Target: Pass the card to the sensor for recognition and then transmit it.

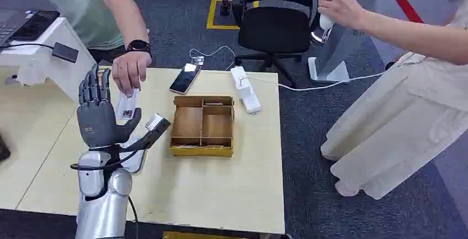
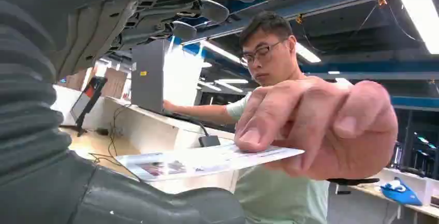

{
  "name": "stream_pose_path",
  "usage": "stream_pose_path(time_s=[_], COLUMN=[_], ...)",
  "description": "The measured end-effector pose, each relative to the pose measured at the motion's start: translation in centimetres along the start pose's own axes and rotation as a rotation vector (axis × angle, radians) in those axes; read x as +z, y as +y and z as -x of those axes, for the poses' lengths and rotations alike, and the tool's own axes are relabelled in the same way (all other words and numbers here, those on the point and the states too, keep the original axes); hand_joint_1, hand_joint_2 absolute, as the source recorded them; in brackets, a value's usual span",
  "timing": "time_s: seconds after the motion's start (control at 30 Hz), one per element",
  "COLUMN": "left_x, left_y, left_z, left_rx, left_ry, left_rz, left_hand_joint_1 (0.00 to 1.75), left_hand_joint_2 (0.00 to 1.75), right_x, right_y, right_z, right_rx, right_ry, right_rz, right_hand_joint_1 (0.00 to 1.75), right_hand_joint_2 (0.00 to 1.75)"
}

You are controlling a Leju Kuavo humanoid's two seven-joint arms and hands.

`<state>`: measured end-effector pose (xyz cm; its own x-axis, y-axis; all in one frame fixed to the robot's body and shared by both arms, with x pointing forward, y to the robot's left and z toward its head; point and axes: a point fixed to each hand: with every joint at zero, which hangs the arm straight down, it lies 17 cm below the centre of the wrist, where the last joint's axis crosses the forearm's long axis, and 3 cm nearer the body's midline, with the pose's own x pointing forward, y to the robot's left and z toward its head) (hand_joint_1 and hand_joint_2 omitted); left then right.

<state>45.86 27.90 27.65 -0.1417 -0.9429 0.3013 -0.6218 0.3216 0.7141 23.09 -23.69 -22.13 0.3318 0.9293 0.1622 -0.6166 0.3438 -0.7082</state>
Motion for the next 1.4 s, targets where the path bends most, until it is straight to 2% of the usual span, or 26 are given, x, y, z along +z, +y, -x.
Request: stream_pose_path(time_s=[0.03, 0.07, 0.1, 0.13, 0.93, 1.4], left_x=[0.00, 0.00, -0.01, 0.00, -0.15, 0.19], left_y=[0.02, 0.03, 0.05, 0.05, 0.39, -0.45], left_z=[0.02, 0.03, 0.00, -0.07, -0.42, -0.49], left_rx=[0.004, 0.007, 0.011, 0.012, 0.024, 0.090], left_ry=[0.001, 0.003, 0.001, -0.003, -0.021, -0.018], left_rz=[-0.001, -0.002, -0.003, -0.003, -0.016, 0.026], left_hand_joint_1=[0.07, 0.24, 1.48, 1.75, 1.75, 1.75], left_hand_joint_2=[1.75, 1.75, 1.75, 1.75, 1.75, 1.75], right_x=[0.00, 0.00, 0.00, 0.00, -0.05, -0.06], right_y=[0.00, 0.00, 0.00, 0.00, -0.14, -0.18], right_z=[0.00, 0.00, 0.00, 0.00, -0.01, 0.01], right_rx=[0.000, 0.000, 0.000, 0.000, 0.000, 0.000], right_ry=[0.000, 0.000, 0.000, 0.000, 0.000, 0.000], right_rz=[0.000, 0.000, 0.000, 0.000, 0.004, 0.005], right_hand_joint_1=[0.00, 0.00, 0.00, 0.00, 0.00, 0.00], right_hand_joint_2=[0.00, 0.00, 0.00, 0.00, 0.00, 0.00])
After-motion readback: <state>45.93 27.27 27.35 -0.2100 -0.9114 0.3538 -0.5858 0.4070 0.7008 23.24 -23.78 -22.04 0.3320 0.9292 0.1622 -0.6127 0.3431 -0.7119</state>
